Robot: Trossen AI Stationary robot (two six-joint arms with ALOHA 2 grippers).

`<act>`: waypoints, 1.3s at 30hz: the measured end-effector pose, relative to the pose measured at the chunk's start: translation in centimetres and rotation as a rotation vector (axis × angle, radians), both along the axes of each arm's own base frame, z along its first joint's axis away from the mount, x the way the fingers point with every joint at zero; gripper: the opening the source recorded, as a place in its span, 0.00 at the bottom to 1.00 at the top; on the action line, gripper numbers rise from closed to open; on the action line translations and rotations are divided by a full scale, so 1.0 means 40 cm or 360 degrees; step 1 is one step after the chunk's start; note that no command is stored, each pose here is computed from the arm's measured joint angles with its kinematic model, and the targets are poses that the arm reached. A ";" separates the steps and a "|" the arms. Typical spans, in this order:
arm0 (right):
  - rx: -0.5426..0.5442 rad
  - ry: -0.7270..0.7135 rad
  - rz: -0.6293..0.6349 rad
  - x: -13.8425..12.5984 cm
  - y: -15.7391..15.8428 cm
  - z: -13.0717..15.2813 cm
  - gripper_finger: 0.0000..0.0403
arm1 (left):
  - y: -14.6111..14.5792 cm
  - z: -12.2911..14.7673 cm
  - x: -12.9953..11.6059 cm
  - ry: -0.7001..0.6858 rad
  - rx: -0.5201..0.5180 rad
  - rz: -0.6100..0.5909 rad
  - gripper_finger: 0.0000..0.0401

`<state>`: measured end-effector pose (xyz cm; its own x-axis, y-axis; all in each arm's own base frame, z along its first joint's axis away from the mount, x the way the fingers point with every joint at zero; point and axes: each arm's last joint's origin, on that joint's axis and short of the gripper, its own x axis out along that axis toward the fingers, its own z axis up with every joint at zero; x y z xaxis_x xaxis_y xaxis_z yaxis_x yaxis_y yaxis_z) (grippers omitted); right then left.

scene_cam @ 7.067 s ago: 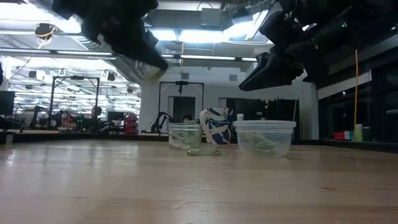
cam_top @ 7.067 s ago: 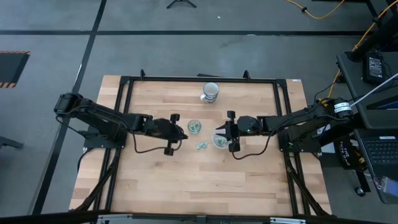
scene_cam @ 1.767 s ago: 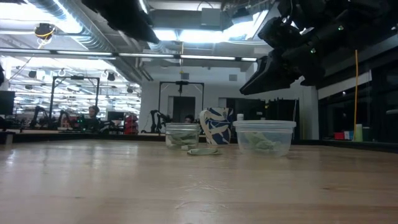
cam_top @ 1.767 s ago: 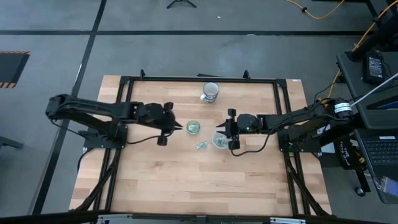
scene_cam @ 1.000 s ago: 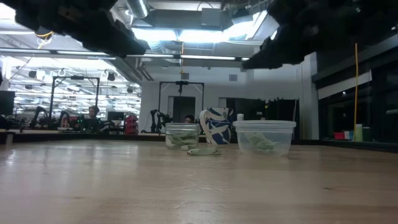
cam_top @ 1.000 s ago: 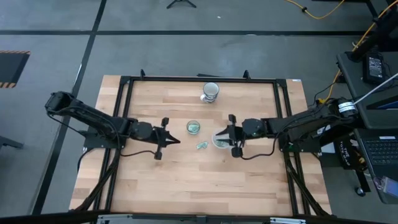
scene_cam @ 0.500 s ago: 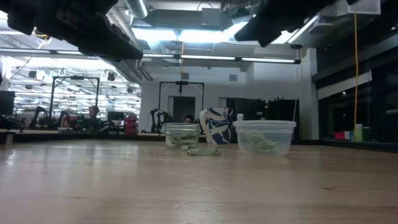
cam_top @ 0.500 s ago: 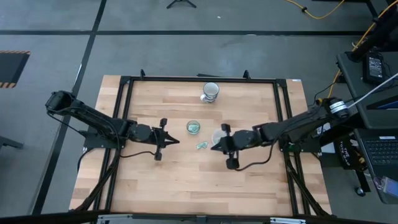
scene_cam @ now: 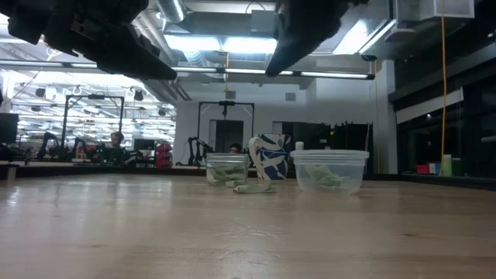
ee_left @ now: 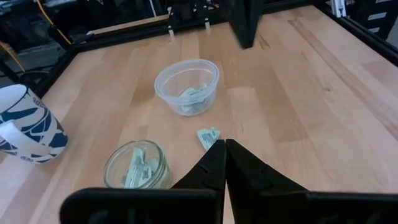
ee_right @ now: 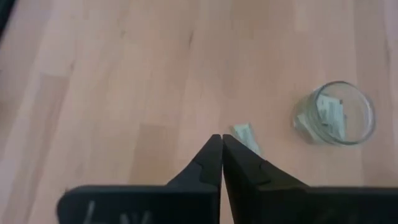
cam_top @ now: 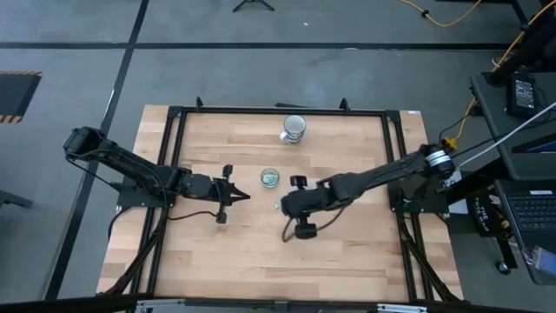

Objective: Pick and place Stevia / Truvia into bins
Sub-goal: Put the stevia packet into the transparent container

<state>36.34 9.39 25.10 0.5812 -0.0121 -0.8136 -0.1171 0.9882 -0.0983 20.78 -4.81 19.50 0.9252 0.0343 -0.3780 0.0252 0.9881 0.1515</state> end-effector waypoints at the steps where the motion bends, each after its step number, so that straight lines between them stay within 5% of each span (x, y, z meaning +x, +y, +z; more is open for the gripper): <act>1: -0.0011 0.0039 -0.0011 0.008 -0.004 -0.002 0.04 | 0.000 0.000 0.000 -0.0001 0.0000 0.0000 0.01; 7: -0.0071 0.0120 -0.0004 0.053 -0.026 -0.023 0.08 | 0.000 -0.002 -0.001 0.0016 0.0004 -0.0002 0.01; 24: -0.0097 0.0265 -0.0090 0.076 -0.079 -0.083 0.41 | 0.001 -0.005 -0.002 0.0037 0.0009 -0.0001 0.02; 39: -0.0120 0.0405 -0.0108 0.098 -0.090 -0.166 0.48 | 0.001 -0.006 -0.003 0.0041 0.0006 0.0017 0.02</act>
